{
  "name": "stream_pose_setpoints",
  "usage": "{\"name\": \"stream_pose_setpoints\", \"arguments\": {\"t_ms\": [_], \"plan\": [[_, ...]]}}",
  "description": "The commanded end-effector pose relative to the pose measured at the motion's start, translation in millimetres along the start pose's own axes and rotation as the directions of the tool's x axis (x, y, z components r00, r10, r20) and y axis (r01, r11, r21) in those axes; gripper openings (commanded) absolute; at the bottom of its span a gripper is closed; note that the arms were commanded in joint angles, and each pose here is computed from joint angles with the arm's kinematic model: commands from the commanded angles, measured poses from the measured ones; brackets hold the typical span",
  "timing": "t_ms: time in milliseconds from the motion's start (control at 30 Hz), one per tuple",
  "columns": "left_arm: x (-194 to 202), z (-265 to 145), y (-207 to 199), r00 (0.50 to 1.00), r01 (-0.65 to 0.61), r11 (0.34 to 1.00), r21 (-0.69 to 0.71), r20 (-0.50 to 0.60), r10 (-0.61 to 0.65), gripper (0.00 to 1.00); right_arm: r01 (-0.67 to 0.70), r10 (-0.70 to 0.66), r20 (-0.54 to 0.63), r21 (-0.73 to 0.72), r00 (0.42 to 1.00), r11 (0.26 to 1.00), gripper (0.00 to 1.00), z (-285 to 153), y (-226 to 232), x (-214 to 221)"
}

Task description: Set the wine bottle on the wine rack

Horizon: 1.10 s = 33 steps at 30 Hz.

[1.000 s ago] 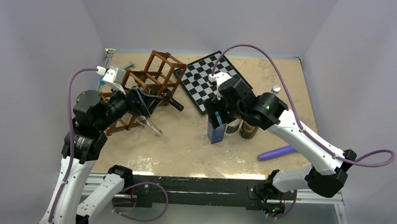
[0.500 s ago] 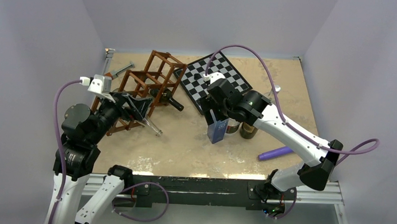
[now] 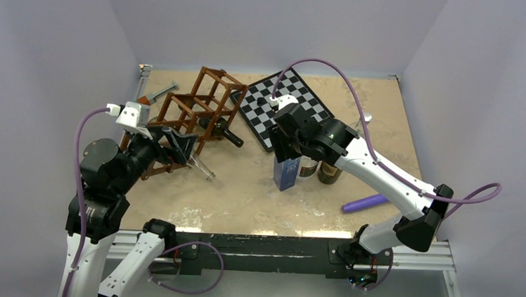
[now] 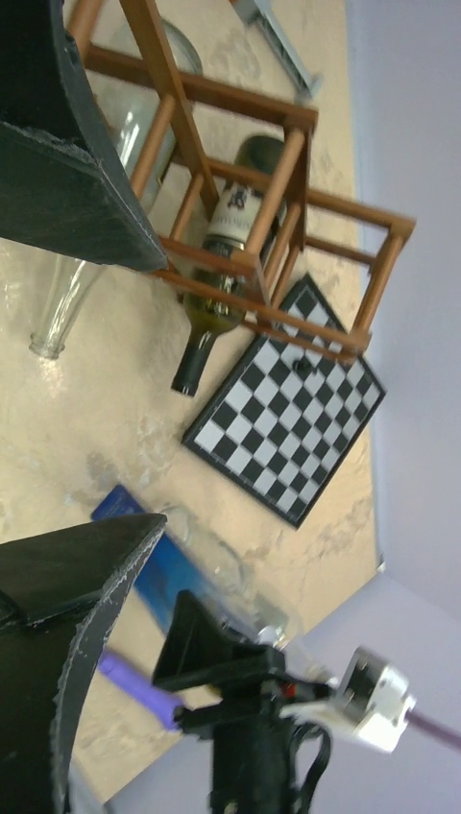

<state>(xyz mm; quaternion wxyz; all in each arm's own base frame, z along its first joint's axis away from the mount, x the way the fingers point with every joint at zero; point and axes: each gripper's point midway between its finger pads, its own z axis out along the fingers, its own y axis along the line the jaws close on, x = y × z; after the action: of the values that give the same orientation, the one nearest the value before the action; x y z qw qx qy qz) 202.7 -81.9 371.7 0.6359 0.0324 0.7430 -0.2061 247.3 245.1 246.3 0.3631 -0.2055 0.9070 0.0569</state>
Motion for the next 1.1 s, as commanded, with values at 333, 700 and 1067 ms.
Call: {"name": "stream_pose_setpoints", "arguments": {"t_ms": [333, 700, 1067], "plan": [[31.6, -8.6, -119.8, 0.983, 0.151, 0.683, 0.715, -0.178, -0.031, 0.99, 0.001, 0.064, 0.168, -0.363, 0.984, 0.932, 0.0, -116.7, 33.3, -64.4], [64.7, -19.5, -149.5, 0.953, 0.297, 0.411, 0.862, -0.294, -0.074, 0.99, -0.083, 0.175, 0.092, -0.613, 0.98, 0.786, 0.0, -181.0, 66.5, -71.4], [122.6, -34.2, -183.3, 0.904, 0.406, 0.235, 0.883, -0.426, 0.038, 0.98, -0.119, 0.226, 0.05, -0.73, 0.973, 0.673, 0.0, -220.2, 83.0, -81.8]]}}
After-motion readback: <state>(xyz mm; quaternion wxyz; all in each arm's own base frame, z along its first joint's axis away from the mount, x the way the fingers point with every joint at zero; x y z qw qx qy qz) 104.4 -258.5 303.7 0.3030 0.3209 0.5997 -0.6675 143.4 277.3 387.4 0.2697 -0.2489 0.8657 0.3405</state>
